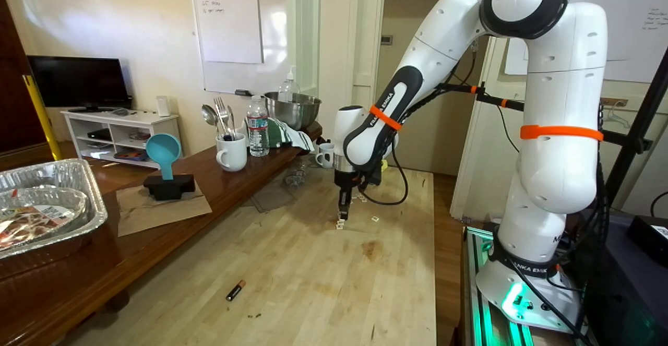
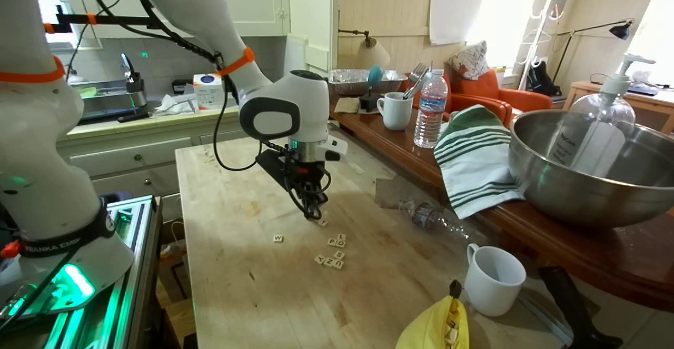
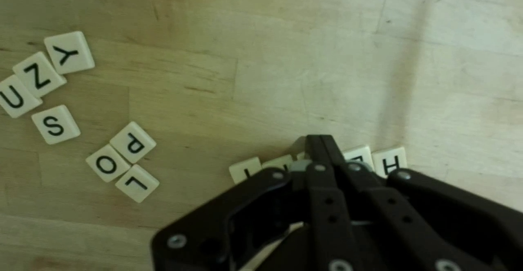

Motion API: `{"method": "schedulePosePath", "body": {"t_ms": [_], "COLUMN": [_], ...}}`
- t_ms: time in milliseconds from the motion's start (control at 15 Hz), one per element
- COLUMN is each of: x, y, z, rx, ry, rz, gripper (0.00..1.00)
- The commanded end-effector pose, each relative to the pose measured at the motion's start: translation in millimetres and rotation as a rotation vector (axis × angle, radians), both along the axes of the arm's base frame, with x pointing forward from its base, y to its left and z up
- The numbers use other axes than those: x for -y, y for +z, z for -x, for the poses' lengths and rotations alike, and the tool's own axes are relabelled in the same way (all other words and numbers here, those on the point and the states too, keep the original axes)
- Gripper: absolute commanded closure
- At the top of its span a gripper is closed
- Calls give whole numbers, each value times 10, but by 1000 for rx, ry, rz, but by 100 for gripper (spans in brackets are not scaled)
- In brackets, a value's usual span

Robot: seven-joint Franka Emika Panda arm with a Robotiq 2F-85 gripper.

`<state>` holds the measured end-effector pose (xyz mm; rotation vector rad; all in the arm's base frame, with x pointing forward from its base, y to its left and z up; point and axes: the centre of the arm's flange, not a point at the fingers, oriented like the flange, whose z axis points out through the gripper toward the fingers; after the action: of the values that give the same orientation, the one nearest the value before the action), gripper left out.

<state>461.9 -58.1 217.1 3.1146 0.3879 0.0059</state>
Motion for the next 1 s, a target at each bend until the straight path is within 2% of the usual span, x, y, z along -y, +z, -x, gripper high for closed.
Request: {"method": "schedulePosePath", "body": {"t_ms": [0, 933], "x": [-41, -57], "y": [-109, -34], "z": [-21, -3], "rx": [5, 11], "ry": [3, -37], "rz": [-15, -38], "gripper": [100, 100]}}
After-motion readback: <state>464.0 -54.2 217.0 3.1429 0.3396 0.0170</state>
